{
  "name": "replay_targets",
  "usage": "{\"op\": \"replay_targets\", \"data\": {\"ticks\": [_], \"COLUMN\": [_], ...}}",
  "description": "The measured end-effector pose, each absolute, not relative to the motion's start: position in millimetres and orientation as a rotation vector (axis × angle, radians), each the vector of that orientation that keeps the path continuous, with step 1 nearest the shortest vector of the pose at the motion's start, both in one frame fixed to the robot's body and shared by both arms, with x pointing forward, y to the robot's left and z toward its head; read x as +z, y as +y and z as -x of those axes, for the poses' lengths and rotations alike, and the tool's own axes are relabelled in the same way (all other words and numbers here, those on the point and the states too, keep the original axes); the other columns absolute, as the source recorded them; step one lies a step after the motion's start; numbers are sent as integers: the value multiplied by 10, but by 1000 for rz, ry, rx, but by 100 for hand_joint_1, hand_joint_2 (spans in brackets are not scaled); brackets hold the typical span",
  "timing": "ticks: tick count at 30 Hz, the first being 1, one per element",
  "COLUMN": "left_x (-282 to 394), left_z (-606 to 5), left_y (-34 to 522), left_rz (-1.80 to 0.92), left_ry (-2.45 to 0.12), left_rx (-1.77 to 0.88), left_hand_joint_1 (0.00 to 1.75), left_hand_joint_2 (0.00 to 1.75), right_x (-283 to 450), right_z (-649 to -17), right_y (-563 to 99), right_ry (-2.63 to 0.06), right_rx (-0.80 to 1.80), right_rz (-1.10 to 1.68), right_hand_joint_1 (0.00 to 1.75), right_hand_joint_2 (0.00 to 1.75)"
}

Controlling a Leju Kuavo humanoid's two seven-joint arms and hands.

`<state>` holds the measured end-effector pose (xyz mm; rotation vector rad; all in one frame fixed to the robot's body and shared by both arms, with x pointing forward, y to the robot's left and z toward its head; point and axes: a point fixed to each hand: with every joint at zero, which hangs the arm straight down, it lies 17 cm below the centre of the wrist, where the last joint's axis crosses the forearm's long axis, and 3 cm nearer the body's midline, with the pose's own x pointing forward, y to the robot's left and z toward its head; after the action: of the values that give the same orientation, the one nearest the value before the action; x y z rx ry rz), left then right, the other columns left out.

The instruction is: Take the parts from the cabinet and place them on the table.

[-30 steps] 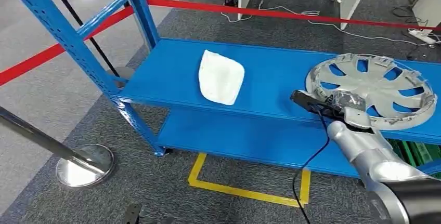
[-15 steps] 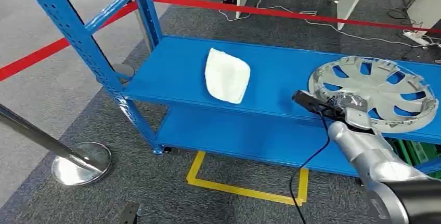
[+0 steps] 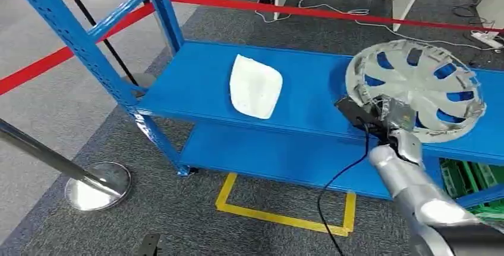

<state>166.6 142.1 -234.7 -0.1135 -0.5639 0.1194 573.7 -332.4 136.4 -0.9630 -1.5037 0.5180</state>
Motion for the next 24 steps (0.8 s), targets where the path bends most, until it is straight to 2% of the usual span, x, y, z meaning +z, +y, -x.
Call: {"op": "replay_targets", "data": {"ticks": [8, 16, 24], "left_x": [-2391, -2416, -2415], "left_z": [-1581, -1525, -1530], "left_y": [1455, 1493, 1539], "left_rz": [98, 73, 61], "left_ry": [-533, -523, -529], "left_rx": [122, 128, 178], "left_hand_joint_1": [0, 0, 0], "left_hand_joint_2": [175, 175, 175], "right_x": [2173, 2916, 3250], "right_z": [-5031, -4080, -3461], "right_y": [-3038, -2758, -2375], "right_ry": [-1906, -2229, -2391], "right_rx": [79, -196, -218], "right_rz": [845, 743, 608], "right_hand_joint_1": [175, 175, 175], "right_hand_joint_2": [175, 175, 175]}}
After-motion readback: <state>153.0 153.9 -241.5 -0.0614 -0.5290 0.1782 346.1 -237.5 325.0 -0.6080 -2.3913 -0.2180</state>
